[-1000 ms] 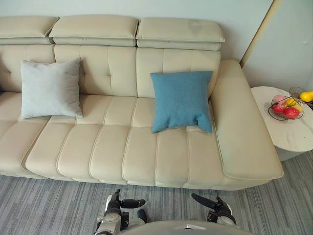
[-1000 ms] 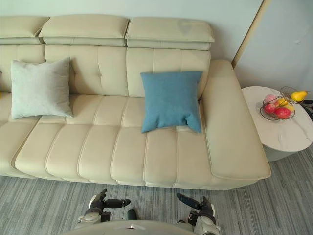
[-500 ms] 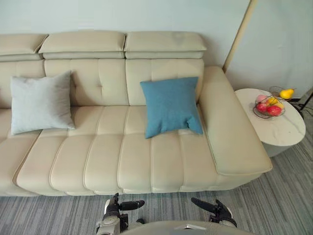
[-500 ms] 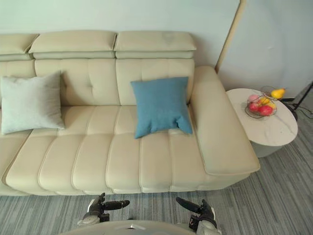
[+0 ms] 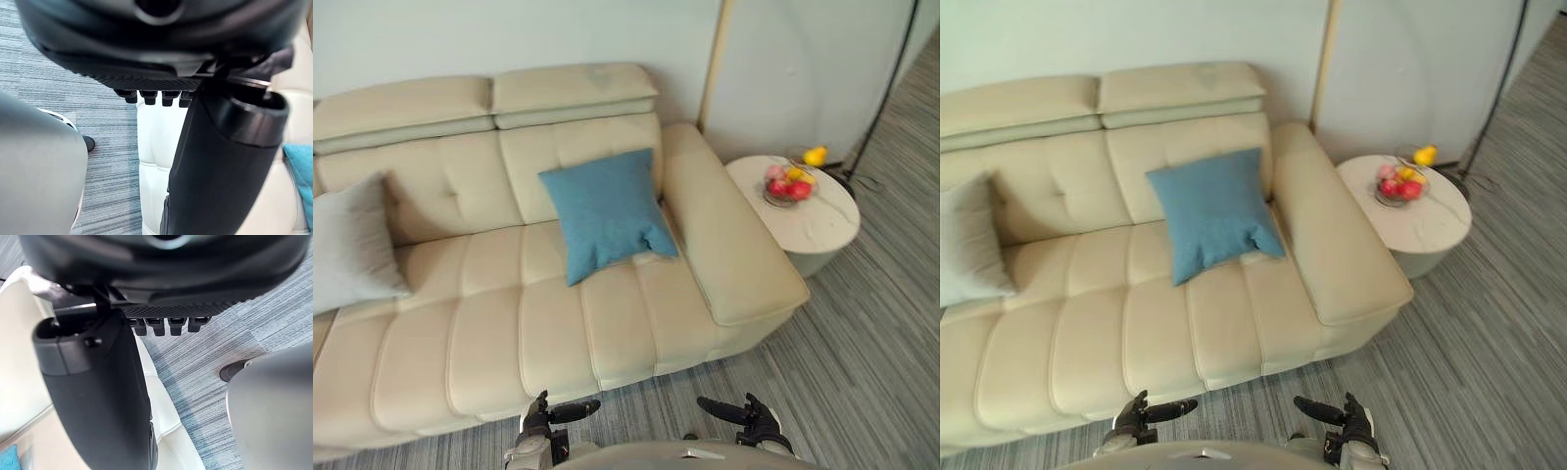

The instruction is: Pick up cushions and gather them together orderly.

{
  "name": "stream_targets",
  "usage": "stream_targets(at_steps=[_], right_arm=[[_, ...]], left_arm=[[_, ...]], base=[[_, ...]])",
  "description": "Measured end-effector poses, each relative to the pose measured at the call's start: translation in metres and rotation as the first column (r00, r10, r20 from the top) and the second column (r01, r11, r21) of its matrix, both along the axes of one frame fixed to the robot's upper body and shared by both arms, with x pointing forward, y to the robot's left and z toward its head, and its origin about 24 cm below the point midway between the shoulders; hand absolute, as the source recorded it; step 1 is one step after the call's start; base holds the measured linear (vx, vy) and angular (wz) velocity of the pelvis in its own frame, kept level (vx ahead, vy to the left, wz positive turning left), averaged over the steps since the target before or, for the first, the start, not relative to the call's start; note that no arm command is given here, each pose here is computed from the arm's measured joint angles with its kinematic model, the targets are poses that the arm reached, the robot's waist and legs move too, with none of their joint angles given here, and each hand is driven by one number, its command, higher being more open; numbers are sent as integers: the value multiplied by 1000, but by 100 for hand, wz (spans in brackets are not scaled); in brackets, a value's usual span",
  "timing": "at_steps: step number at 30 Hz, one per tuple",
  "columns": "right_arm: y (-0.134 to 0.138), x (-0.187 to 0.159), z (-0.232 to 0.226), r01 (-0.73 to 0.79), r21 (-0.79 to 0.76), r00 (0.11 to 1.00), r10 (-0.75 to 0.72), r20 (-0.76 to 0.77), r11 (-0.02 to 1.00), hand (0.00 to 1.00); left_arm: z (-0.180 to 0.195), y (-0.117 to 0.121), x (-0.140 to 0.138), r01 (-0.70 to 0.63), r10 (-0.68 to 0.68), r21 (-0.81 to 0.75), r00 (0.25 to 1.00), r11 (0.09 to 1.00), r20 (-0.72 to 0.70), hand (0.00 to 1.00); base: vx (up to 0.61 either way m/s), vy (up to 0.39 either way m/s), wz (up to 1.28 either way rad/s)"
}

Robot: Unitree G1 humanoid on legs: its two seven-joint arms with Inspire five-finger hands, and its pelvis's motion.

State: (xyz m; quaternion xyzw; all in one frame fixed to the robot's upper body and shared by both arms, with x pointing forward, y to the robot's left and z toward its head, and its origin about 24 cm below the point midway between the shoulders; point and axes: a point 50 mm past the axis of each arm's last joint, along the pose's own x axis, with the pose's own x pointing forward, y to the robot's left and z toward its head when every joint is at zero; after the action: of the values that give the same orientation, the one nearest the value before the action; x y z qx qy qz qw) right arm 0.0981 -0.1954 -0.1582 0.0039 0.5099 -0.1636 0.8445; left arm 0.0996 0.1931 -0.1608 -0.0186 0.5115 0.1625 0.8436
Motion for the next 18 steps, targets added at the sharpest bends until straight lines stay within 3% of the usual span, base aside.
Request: stream_targets(at_steps=[6,12,18], right_arm=[[15,28,7,-116,-4,991,116,62,993,100],[2,24,7,-114,-37,992,116,49,993,100],[-19,20,8,-56,-73,998,58,32,996,100]], left_arm=[[2,3,8,2,-2,10,1000,1000,20,100],[1,2,5,52,-52,16,999,999,2,100],[2,-6,11,123,-124,3,992,992,14,100]], base=[[-65,39,-155],[6,-32,-103],[99,-235,-68]])
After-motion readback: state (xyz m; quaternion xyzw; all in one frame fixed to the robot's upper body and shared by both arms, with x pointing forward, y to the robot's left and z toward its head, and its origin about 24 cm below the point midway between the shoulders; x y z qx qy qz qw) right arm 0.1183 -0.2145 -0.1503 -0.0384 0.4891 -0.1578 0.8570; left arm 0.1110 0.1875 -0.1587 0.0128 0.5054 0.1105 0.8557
